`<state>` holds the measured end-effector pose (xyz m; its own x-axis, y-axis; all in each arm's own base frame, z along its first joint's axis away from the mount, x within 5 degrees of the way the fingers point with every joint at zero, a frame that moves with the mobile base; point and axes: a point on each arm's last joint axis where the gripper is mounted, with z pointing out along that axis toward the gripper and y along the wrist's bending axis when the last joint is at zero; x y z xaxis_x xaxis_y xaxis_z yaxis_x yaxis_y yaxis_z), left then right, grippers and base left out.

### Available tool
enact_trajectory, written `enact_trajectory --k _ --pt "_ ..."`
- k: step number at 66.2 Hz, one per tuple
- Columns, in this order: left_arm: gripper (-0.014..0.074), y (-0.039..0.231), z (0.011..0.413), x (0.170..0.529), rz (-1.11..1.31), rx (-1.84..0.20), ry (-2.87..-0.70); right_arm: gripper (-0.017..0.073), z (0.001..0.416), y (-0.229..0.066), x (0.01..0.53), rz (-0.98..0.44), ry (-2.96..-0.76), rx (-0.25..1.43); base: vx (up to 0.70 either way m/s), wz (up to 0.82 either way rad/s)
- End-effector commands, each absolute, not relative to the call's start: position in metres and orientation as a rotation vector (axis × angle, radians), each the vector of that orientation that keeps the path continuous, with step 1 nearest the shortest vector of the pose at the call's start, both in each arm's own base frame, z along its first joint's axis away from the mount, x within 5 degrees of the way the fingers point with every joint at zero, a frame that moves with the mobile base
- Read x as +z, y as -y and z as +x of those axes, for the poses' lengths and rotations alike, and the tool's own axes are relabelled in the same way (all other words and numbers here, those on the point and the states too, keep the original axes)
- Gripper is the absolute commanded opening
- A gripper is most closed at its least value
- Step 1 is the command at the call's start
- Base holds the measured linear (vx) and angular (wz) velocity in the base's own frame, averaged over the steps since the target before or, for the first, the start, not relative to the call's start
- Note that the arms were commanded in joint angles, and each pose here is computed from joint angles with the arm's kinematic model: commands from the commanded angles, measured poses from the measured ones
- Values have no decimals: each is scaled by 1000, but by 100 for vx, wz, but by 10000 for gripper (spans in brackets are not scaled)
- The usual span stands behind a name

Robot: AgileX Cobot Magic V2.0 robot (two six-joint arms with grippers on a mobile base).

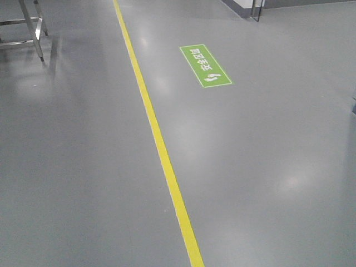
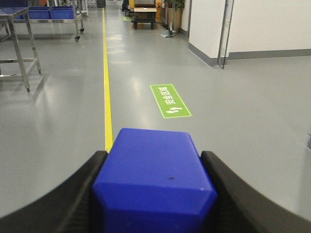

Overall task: Pour parts from conveyor to right shelf
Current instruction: 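Drive past the conveyor end into the aisle holding the block, then drive along the yellow floor line toward the bin shelves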

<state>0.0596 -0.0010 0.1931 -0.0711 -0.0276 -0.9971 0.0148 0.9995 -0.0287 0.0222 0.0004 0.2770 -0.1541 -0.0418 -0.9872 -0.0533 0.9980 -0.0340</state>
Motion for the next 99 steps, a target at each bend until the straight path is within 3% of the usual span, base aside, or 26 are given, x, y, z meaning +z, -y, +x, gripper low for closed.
enact_trajectory --k 1,99 --pt "-6 2 61 206 -16 -55 -1561 -4 23 0 292 -69 -1643 6 48 17" --pt "-6 2 61 206 -16 -55 -1561 -4 23 0 292 -69 -1643 6 62 8"
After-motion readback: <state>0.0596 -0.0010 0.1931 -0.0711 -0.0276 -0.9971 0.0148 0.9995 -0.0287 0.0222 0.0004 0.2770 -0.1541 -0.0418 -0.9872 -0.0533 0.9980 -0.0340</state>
